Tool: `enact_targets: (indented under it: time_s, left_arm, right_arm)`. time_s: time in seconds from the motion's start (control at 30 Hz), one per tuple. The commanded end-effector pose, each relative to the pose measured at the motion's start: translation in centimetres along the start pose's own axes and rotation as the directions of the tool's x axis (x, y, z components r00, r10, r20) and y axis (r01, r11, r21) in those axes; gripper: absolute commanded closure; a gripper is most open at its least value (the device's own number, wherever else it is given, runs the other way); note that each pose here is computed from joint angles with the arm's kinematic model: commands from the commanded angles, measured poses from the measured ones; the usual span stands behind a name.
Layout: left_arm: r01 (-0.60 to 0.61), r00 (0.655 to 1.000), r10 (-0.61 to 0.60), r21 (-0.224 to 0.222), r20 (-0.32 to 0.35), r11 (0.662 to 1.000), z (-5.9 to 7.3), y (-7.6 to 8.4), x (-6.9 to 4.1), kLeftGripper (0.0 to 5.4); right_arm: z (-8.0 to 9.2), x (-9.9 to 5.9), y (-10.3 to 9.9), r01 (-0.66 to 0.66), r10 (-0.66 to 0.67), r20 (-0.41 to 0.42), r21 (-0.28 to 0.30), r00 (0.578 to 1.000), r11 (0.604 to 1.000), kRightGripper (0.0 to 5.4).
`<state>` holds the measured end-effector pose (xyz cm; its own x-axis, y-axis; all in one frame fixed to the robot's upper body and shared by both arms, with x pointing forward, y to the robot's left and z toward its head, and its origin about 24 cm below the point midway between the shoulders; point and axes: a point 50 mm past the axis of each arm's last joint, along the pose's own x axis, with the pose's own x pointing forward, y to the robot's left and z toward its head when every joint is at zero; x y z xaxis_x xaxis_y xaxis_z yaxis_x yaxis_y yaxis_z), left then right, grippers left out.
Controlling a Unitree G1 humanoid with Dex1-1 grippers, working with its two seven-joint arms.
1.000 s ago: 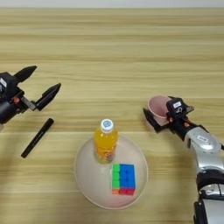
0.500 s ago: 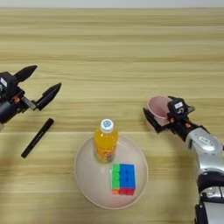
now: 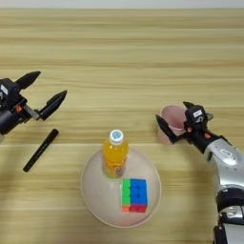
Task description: Move the objects on the table
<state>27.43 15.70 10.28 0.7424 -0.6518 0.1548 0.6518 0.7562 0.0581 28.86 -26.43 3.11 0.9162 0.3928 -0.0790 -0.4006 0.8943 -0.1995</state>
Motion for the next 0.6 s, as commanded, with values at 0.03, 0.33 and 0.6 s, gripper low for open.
enact_targets:
  time_s: [0.03,0.33,0.6]
  left_arm:
    - [0.005,1.0,-0.005,0.023,0.001,1.0,0.2,0.1,0.2,0.0]
    - [0.003,1.0,-0.003,0.024,0.0,1.0,0.2,0.2,0.1,0.0]
    - [0.002,1.0,-0.002,0.024,-0.001,1.0,0.2,0.2,0.1,0.0]
  right_arm:
    - [0.4,-0.2,-0.1,-0.003,0.004,0.028,-0.01,1.0,1.0,0.04]
    - [2.1,0.2,-0.4,0.004,-0.001,0.118,-0.022,0.993,1.0,0.04]
    - [3.5,0.3,-0.5,0.004,0.002,0.18,-0.037,0.984,0.999,0.04]
